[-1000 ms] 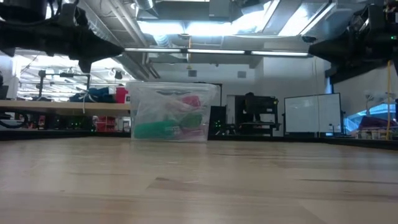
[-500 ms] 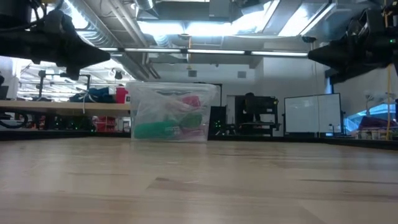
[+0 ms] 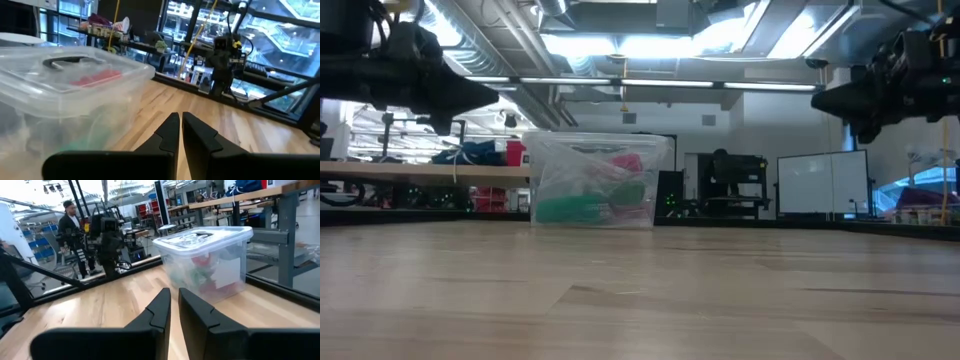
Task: Roll bandage
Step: Return to Home Position
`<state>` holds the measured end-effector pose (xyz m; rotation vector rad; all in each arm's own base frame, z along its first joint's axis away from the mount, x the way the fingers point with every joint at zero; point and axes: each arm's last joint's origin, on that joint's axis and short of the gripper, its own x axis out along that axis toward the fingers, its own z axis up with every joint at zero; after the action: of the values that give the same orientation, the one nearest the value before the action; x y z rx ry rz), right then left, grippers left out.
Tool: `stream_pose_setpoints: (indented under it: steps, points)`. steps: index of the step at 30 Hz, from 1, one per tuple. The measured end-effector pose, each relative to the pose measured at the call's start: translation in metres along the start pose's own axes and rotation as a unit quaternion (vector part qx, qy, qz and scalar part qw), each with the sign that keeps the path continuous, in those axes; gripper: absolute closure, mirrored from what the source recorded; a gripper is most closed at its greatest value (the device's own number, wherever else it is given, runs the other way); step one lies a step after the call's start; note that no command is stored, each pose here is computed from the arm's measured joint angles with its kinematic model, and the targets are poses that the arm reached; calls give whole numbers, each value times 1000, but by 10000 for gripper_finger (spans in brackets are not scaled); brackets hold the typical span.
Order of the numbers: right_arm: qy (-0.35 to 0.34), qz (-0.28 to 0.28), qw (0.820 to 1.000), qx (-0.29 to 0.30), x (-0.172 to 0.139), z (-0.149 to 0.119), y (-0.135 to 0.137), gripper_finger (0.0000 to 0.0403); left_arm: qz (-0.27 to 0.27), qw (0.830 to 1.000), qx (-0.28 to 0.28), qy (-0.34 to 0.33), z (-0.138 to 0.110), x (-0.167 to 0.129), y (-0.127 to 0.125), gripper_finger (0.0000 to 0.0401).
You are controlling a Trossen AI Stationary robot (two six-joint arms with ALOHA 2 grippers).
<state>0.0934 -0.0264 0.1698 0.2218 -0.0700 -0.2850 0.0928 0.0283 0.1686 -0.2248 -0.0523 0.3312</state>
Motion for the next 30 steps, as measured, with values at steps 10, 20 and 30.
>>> stream_pose_setpoints:
  steps: [10, 20, 30]
  points:
    - [8, 14, 1000, 0, 0, -1, 1, 361, 13, 1000, -2, -10, 0, 0, 1, 386]
    - [9, 10, 1000, 1, 0, -2, 0, 361, 13, 1000, -13, -9, 0, 0, 1, 386]
    - [10, 10, 1000, 1, 0, -2, 0, 361, 13, 1000, -13, -9, 0, 0, 1, 386]
